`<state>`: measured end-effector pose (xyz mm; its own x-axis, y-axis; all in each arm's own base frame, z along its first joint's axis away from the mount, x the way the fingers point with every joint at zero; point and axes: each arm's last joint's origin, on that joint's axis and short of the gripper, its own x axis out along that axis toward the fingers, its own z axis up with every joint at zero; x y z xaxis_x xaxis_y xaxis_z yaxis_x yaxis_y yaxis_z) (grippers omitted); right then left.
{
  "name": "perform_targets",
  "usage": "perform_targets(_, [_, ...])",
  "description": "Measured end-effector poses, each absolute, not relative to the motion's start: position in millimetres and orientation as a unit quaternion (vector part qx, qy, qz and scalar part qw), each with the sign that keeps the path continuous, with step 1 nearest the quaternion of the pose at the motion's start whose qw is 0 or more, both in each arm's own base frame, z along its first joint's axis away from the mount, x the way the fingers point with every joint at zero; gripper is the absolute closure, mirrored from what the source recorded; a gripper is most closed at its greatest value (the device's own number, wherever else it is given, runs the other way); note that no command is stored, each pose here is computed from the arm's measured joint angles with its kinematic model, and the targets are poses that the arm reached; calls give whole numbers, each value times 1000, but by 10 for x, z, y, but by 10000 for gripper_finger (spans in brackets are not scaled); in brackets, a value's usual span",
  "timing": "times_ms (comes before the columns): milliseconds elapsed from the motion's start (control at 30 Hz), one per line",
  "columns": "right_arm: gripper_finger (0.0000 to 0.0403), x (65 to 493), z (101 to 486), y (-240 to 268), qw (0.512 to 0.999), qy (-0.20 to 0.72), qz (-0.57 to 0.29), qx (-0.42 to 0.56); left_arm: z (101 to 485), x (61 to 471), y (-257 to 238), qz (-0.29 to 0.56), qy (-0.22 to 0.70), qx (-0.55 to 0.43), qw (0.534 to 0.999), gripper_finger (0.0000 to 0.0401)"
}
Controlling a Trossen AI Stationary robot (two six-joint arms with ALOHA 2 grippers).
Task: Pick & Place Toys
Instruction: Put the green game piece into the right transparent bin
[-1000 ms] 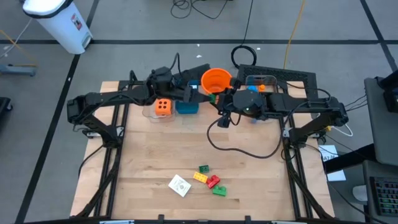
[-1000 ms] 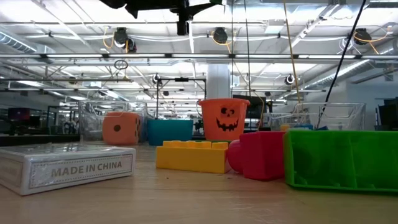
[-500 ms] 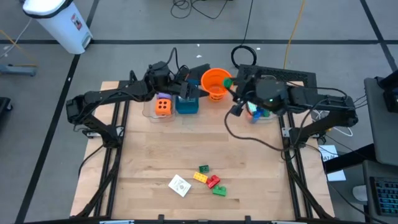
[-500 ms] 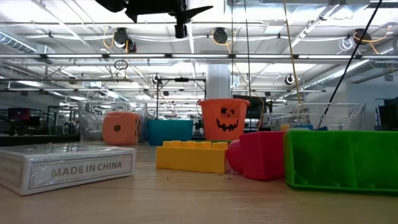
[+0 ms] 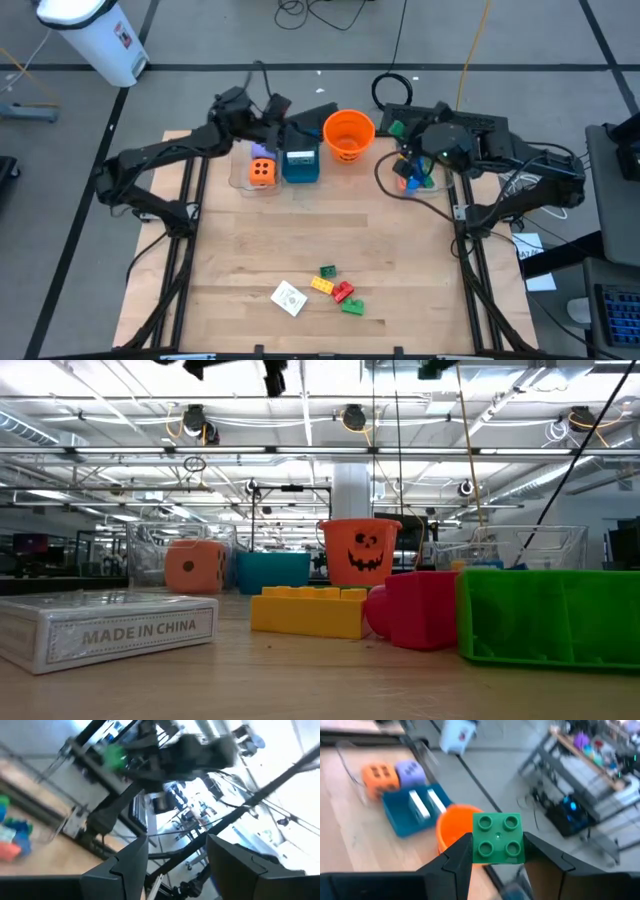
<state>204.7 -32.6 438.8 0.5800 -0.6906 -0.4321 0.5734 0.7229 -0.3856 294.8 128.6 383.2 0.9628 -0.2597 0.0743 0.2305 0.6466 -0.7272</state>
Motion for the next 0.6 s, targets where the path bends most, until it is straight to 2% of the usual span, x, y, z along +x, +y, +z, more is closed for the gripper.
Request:
perform_targets(300, [259, 1890, 4254, -526, 851, 355, -383, -50, 4258, 2436, 1014, -105, -33, -305, 946, 194])
perform_targets(600, [256, 1765, 3855, -715, 817, 427, -388, 10, 4431, 2093, 684, -106, -32, -276, 955, 194])
